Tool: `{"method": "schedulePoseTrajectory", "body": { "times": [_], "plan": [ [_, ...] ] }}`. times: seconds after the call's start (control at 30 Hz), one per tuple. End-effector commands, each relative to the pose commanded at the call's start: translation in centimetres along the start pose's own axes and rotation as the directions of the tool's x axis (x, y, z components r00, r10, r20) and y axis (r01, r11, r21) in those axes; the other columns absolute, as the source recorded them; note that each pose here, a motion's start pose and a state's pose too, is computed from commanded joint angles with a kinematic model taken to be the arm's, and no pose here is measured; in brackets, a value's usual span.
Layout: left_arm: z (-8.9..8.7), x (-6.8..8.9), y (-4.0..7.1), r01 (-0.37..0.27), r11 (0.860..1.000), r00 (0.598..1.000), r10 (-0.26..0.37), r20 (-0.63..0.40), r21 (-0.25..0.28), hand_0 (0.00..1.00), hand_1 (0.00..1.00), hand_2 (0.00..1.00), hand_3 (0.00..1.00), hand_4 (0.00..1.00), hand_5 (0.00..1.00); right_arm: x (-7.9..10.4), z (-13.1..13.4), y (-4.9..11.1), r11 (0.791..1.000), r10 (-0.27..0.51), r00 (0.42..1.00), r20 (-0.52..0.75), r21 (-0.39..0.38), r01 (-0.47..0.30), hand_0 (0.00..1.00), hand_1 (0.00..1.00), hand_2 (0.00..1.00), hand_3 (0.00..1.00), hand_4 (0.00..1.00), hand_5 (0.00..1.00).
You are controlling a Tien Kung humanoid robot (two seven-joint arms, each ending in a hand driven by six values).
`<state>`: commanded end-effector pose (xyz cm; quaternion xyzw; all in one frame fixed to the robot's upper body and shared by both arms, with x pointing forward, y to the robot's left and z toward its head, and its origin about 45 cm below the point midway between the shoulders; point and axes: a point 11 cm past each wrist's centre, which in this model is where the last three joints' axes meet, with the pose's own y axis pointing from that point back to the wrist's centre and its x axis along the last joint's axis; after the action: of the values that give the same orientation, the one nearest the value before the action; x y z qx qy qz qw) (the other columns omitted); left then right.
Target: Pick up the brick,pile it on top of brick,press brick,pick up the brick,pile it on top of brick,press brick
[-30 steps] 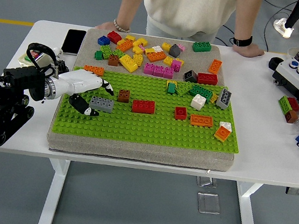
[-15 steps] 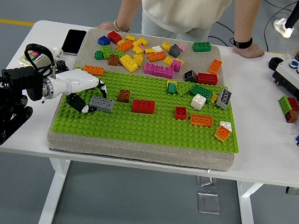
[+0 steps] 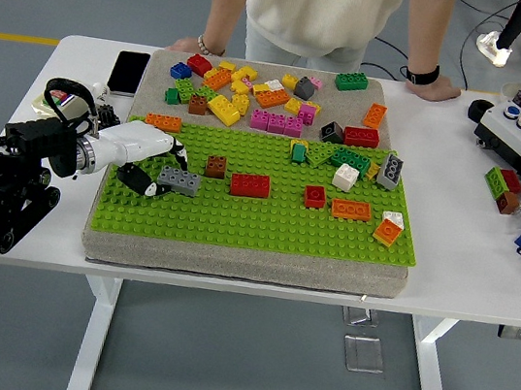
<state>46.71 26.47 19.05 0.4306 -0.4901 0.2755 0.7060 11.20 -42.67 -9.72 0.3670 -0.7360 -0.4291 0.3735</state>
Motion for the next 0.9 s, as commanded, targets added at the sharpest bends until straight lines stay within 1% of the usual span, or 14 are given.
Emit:
{"method": "schedulePoseTrajectory", "body": {
  "times": [0.03,0.07,0.23,0.27,0.43,0.47,0.63,0.67,0.83,0.87,0.9],
  "plan": [
    [0.0,0.0,0.0,-0.003,1.000,1.000,0.003,0.000,0.001,0.776,0.752,0.699,0.626,0.659,0.158,0.0,0.0,0.0,1.000,0.000,1.000,0.000,0.000,0.000,0.755,0.687,0.733,0.735,0.998,0.640],
    [0.0,0.0,0.0,-0.009,1.000,1.000,0.009,0.000,0.002,0.705,0.707,0.633,0.567,0.494,0.071,0.0,0.0,0.0,1.000,0.000,1.000,0.001,0.001,0.000,0.755,0.687,0.733,0.736,0.998,0.640],
    [-0.1,0.1,0.1,-0.022,1.000,1.000,0.022,-0.012,0.005,0.705,0.707,0.633,0.567,0.494,0.071,0.0,0.1,0.0,1.000,0.000,1.000,0.002,0.000,0.000,0.755,0.687,0.733,0.736,0.998,0.640],
    [-0.1,0.2,0.1,-0.023,1.000,1.000,0.023,-0.013,0.005,0.638,0.644,0.608,0.543,0.365,0.002,0.0,0.1,0.0,1.000,0.000,1.000,0.002,0.000,0.000,0.756,0.687,0.733,0.735,0.998,0.641],
    [0.1,0.2,0.1,-0.019,1.000,1.000,0.019,-0.021,0.002,0.638,0.644,0.608,0.543,0.365,0.002,0.1,0.0,0.0,1.000,0.000,1.000,0.004,0.000,0.000,0.756,0.687,0.733,0.735,0.998,0.641],
    [0.1,0.1,0.1,-0.018,1.000,1.000,0.018,-0.022,0.002,0.636,0.636,0.607,0.544,0.384,0.002,0.1,0.0,0.0,1.000,0.000,1.000,0.004,0.000,0.000,0.755,0.687,0.733,0.736,0.998,0.642],
    [0.3,0.3,0.3,-0.021,1.000,0.999,0.021,-0.031,0.001,0.636,0.636,0.607,0.544,0.384,0.002,0.1,0.0,0.0,1.000,0.001,1.000,0.007,0.001,-0.001,0.755,0.687,0.733,0.736,0.998,0.642],
    [0.3,0.4,0.4,-0.022,1.000,0.999,0.022,-0.033,0.003,0.637,0.634,0.609,0.547,0.399,0.002,0.2,0.0,0.0,1.000,0.002,1.000,0.007,0.000,-0.002,0.755,0.687,0.733,0.737,0.998,0.643],
    [0.6,1.3,0.8,-0.053,0.999,0.997,0.053,-0.054,0.009,0.637,0.634,0.609,0.547,0.399,0.002,0.3,0.2,0.0,1.000,0.003,1.000,0.009,0.000,-0.003,0.755,0.687,0.733,0.737,0.998,0.643],
    [0.7,1.5,0.9,-0.061,0.998,0.996,0.061,-0.059,0.009,0.639,0.638,0.613,0.554,0.431,0.016,0.3,0.2,0.0,1.000,0.004,1.000,0.010,0.000,-0.004,0.753,0.687,0.733,0.737,0.998,0.642],
    [0.7,1.6,1.0,-0.064,0.998,0.996,0.064,-0.062,0.011,0.639,0.638,0.613,0.554,0.431,0.016,0.3,0.1,0.0,1.000,0.004,1.000,0.010,0.000,-0.004,0.753,0.687,0.733,0.737,0.998,0.642]
  ]
}}
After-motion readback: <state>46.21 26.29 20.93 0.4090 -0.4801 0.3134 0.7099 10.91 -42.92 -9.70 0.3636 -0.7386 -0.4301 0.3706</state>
